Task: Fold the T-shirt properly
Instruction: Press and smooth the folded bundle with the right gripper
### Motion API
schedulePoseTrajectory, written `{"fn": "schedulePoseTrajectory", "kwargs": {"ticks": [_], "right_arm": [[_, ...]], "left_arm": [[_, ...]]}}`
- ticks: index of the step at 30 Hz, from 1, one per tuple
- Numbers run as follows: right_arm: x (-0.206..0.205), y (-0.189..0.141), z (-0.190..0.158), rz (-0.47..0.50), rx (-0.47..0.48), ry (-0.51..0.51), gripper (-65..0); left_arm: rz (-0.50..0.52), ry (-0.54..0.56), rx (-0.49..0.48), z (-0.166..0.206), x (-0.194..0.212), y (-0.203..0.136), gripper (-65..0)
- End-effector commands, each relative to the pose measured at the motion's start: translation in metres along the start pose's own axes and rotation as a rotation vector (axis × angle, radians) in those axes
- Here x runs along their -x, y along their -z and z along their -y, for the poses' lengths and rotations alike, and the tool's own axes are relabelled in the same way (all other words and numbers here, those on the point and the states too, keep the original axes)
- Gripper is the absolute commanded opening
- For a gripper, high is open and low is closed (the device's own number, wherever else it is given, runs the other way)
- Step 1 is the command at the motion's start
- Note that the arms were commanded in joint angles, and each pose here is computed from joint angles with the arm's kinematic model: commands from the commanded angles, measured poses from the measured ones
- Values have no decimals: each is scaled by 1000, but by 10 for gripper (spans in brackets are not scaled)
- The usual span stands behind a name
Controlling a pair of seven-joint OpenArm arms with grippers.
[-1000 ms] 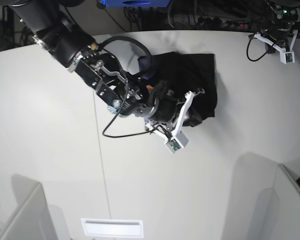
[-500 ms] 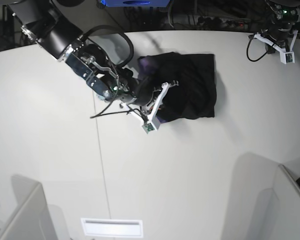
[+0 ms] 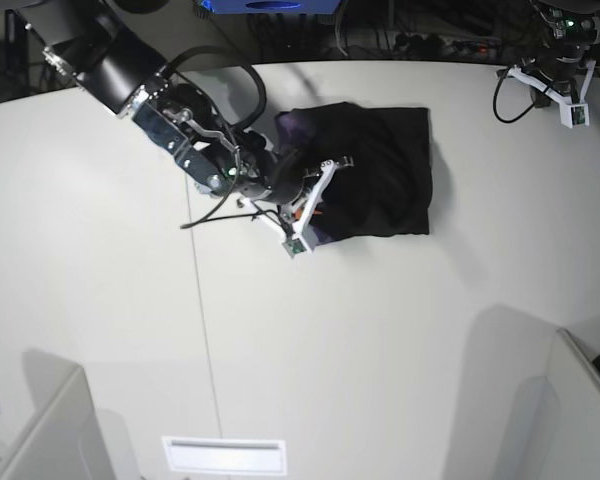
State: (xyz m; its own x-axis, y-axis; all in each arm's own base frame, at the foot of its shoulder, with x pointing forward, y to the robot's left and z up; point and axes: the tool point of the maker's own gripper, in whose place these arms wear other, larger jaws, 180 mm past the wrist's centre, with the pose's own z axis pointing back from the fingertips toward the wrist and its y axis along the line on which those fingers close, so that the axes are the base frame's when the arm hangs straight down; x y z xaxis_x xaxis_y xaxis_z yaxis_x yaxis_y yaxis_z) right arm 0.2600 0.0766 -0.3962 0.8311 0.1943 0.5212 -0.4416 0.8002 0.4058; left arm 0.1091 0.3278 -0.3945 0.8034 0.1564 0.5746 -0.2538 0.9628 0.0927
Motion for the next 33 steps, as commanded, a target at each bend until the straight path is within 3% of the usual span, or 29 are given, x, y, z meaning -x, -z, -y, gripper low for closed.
{"fn": "schedulePoseTrajectory", "kwargs": {"ticks": [1, 12, 19, 23, 26, 28, 33], "right_arm": [[-16, -1, -19, 39, -49, -8, -650], [-43, 30, -87, 38, -157, 27, -650], [-44, 32, -155, 18, -255, -157, -650], [-59, 2, -183, 79, -328, -234, -650], [-71, -21, -171, 70, -317, -269, -650], [-77, -30, -149, 60, -283, -197, -650], [-91, -43, -60, 117, -137, -12, -650]], "left_arm": [[33, 16, -7, -4, -9, -4, -650], [98, 79, -27, 0, -33, -23, -650], [99, 80, -28, -1, -33, -23, -650], [106, 81, -29, -2, -35, -23, -650], [137, 43, -47, -12, -42, -27, -650], [186, -16, -25, -15, -49, -33, -650], [317, -136, 177, 7, -72, -50, -650]]}}
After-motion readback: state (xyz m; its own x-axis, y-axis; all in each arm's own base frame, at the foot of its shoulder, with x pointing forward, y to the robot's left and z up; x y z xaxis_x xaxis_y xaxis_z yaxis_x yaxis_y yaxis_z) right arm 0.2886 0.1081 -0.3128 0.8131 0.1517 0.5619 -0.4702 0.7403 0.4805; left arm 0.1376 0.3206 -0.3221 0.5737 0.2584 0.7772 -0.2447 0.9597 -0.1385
